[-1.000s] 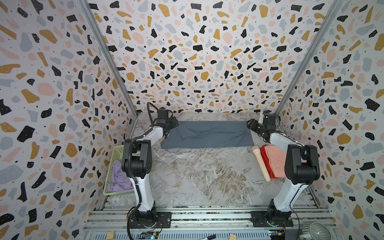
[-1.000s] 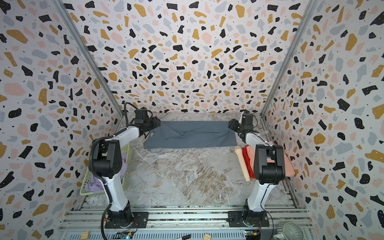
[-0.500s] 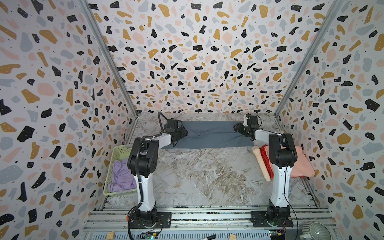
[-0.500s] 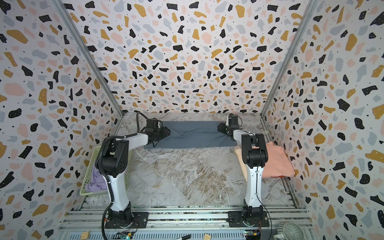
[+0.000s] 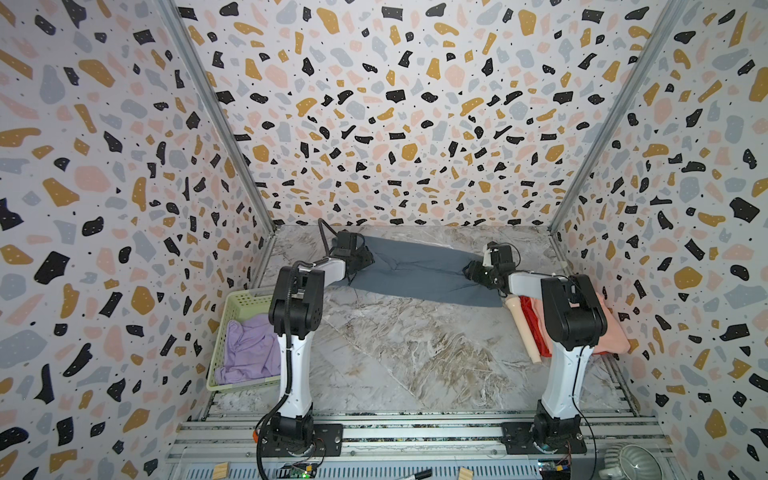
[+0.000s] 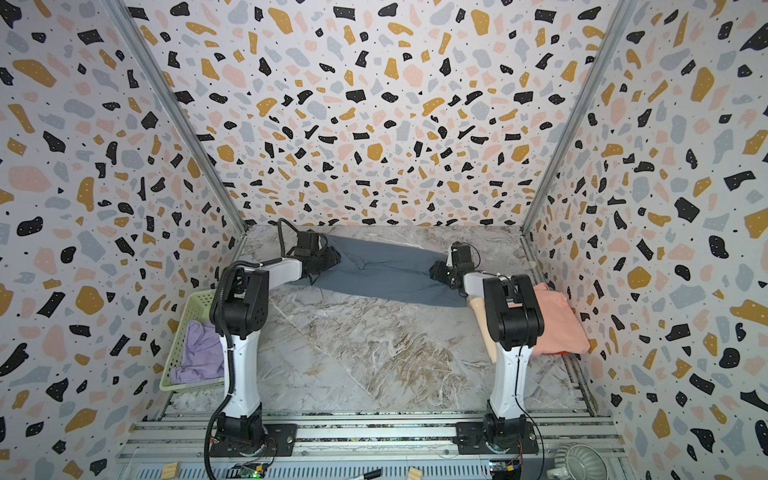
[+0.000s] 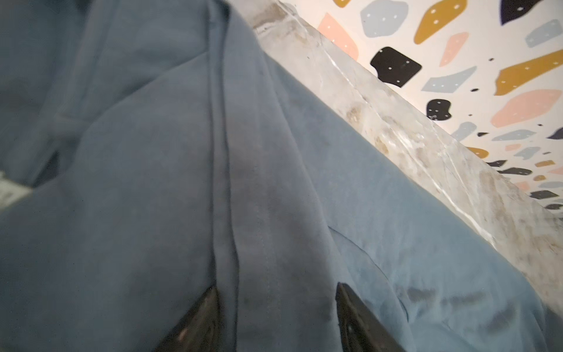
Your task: Fold and stack the t-shirts
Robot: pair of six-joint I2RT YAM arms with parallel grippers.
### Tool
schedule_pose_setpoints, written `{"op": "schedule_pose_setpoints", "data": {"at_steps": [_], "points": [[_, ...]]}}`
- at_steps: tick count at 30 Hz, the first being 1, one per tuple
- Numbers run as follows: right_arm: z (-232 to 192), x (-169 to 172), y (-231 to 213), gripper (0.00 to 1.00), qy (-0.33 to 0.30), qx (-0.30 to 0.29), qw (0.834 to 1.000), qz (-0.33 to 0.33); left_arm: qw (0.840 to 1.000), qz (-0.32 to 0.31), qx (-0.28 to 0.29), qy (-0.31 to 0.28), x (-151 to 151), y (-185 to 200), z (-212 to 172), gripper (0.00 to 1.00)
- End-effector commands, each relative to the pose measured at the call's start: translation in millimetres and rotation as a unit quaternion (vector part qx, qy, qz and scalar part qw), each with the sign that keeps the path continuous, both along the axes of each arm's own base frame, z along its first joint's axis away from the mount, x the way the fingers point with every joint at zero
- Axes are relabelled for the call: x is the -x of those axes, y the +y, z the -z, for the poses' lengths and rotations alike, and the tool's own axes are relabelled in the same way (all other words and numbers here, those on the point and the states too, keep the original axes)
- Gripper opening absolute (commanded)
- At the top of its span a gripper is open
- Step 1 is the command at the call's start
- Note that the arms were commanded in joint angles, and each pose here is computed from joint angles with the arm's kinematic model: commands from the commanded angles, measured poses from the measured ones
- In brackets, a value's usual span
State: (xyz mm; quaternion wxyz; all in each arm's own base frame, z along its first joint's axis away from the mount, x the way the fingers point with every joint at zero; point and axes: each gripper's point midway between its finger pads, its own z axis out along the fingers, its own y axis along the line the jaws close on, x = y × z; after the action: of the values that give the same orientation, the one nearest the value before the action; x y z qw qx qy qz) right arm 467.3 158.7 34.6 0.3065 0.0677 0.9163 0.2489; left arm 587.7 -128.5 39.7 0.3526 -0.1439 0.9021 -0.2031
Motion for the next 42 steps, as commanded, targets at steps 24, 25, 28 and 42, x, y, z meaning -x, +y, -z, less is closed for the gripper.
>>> {"op": "schedule_pose_setpoints", "data": {"at_steps": [24,25,28,42], "points": [[-55.8,228.9,145.6,0.68,0.063,0.046,0.966,-0.246,0.984,0.165,-0.047,-0.039,-5.1,-78.4,-47.4,0.65],[-47.4,229.9,145.2,0.67,0.070,0.054,0.964,-0.249,0.984,0.168,-0.045,-0.033,-1.0,-78.9,-42.3,0.65],[-22.5,239.9,144.7,0.65,0.098,0.059,0.958,-0.263,0.984,0.172,-0.040,-0.016,9.0,-81.9,-28.2,0.65],[15.9,334.2,142.2,0.63,0.181,0.075,0.930,-0.311,0.976,0.217,0.012,0.018,24.9,-146.5,15.4,0.62]]}}
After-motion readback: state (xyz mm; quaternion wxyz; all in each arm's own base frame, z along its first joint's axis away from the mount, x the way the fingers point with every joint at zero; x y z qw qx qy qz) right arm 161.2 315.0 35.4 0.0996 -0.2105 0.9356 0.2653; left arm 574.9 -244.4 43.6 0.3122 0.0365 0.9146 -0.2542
